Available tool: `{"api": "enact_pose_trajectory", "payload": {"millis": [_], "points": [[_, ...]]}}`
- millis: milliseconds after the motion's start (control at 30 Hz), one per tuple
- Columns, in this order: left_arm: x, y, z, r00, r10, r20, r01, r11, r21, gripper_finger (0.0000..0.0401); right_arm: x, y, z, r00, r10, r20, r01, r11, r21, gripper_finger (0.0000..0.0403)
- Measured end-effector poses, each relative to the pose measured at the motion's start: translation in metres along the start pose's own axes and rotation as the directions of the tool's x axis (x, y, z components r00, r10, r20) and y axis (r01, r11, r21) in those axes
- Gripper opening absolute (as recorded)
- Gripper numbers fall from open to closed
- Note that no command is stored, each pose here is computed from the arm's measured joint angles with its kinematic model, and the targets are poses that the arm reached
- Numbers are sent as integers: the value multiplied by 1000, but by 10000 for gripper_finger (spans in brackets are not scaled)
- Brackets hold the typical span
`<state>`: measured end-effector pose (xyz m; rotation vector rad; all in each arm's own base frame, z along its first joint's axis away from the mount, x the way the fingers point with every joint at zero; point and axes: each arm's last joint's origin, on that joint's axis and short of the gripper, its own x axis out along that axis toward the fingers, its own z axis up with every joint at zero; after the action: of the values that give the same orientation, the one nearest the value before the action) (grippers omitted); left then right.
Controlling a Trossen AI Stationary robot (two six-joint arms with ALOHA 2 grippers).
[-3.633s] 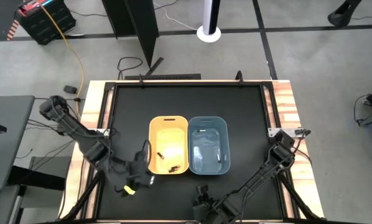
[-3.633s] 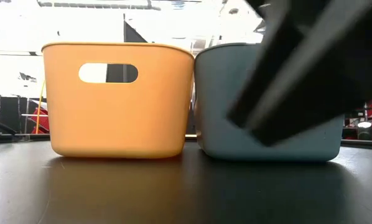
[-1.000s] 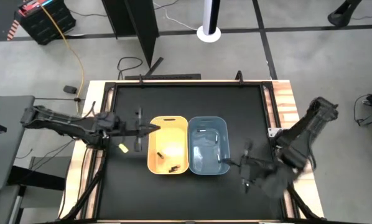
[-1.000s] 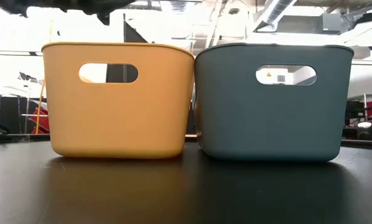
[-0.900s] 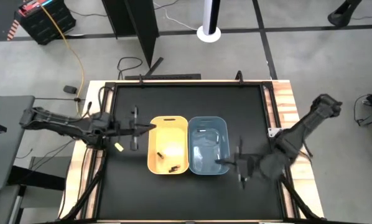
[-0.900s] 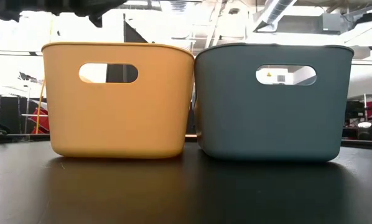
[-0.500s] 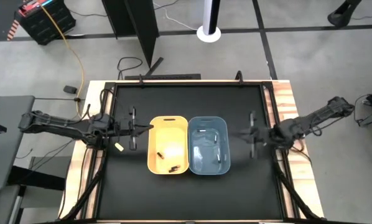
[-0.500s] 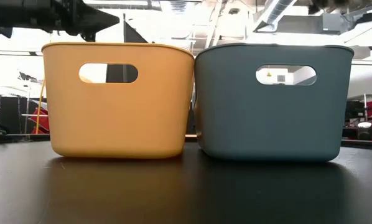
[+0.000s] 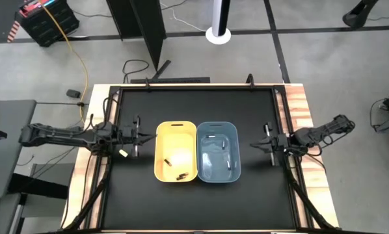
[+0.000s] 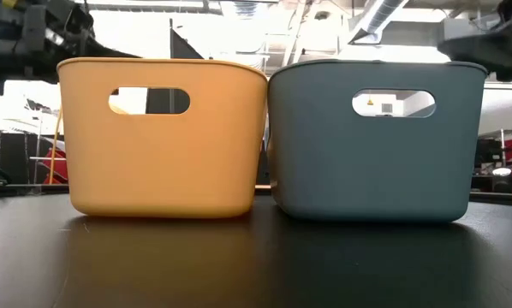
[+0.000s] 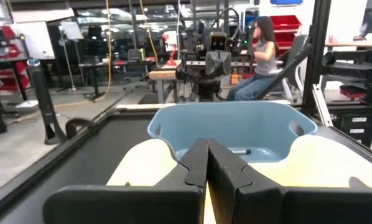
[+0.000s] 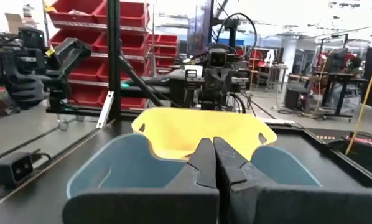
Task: Sort batteries
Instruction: Return to Home Position
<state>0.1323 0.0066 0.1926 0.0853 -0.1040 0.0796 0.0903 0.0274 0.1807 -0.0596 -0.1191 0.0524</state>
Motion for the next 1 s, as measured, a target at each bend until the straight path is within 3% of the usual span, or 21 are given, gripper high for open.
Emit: {"api": "enact_pose_trajectory", "payload": {"millis": [300, 1000], "points": [[-16, 0, -15, 999, -7, -35, 7, 1000, -7, 0, 1, 0, -7, 999, -8, -52, 7, 999, -31, 0], [-37, -2, -14, 998, -69, -12, 70, 996, 47, 0, 3, -13, -9, 988, -142, -66, 136, 986, -97, 0]]}}
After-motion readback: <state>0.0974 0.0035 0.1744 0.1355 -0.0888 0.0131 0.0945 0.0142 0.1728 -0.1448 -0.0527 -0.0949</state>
